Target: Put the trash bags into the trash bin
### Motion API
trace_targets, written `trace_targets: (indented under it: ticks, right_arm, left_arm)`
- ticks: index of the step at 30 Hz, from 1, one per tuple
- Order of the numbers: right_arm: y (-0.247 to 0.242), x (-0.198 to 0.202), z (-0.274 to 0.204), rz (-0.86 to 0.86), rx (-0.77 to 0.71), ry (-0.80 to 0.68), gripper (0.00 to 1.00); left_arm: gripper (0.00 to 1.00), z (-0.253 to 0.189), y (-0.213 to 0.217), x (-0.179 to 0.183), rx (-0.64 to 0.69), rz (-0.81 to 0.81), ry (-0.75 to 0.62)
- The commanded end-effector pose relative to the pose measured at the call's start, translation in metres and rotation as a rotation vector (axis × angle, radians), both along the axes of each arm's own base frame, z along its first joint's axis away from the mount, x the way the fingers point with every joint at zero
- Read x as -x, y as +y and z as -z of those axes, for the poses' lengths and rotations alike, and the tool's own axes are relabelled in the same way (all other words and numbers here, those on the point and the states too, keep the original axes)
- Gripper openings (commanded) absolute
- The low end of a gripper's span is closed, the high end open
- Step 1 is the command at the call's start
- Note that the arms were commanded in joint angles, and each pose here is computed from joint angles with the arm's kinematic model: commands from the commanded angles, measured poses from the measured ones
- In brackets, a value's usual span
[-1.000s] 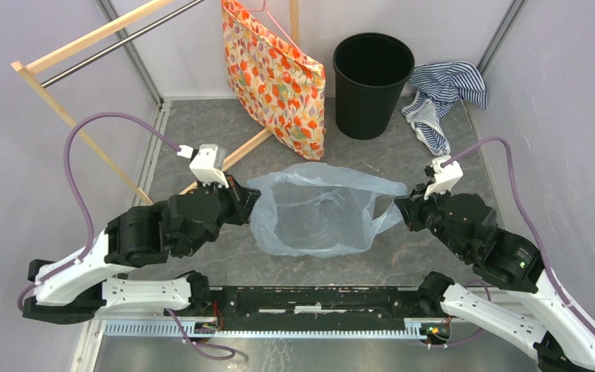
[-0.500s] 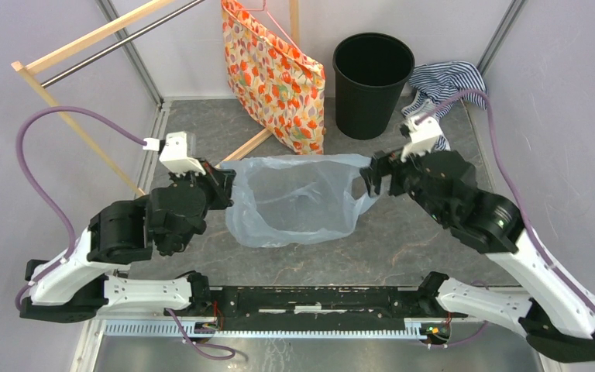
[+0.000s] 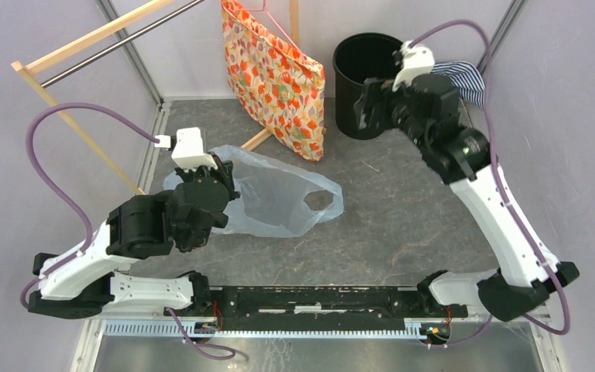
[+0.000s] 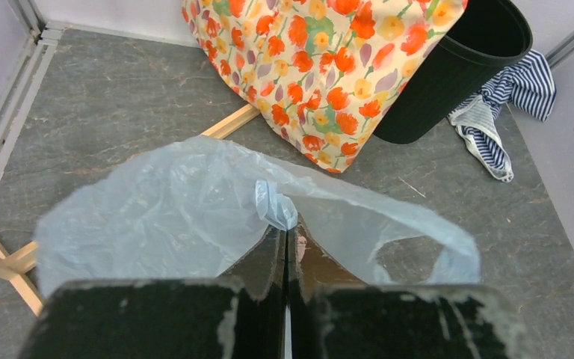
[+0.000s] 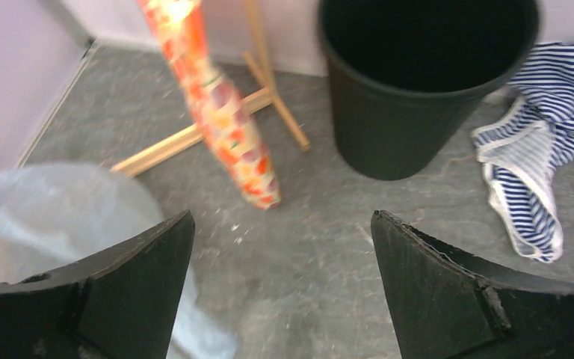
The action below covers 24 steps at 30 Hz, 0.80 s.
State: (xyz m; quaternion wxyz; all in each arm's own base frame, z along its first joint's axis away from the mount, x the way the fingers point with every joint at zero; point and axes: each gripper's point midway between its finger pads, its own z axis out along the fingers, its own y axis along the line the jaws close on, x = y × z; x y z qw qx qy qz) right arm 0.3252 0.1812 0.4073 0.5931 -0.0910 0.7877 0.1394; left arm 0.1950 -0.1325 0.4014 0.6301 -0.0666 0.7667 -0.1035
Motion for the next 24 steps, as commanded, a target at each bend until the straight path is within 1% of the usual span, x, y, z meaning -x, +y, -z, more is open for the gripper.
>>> trace_targets:
  ticks: [1,5,10,18,24]
  right_arm:
    - [-0.036,-0.046,-0.013,0.084,-0.080,0.006,0.94]
    - [-0.082,-0.094,0.006,0.199,-0.157,0.062,0.91]
    - [-0.114,-0.141,0.015,0.295,-0.216,0.058,0.86]
    - [-0.143,-0.207,0.036,0.409,-0.246,0.075,0.82]
    - [-0.159,-0.245,0.073,0.475,-0.208,0.127,0.80]
  left_arm:
    - [0.02,-0.011,0.003,-0.002,0.016,-0.004,-0.038]
    - [0.02,-0.014,0.004,0.001,0.040,0.021,-0.038]
    - [0.02,-0.017,0.005,0.003,0.048,0.039,-0.038]
    - [0.02,-0.018,0.001,0.004,0.044,0.062,-0.032]
    - [0.02,-0.025,0.004,0.004,0.049,0.057,-0.043]
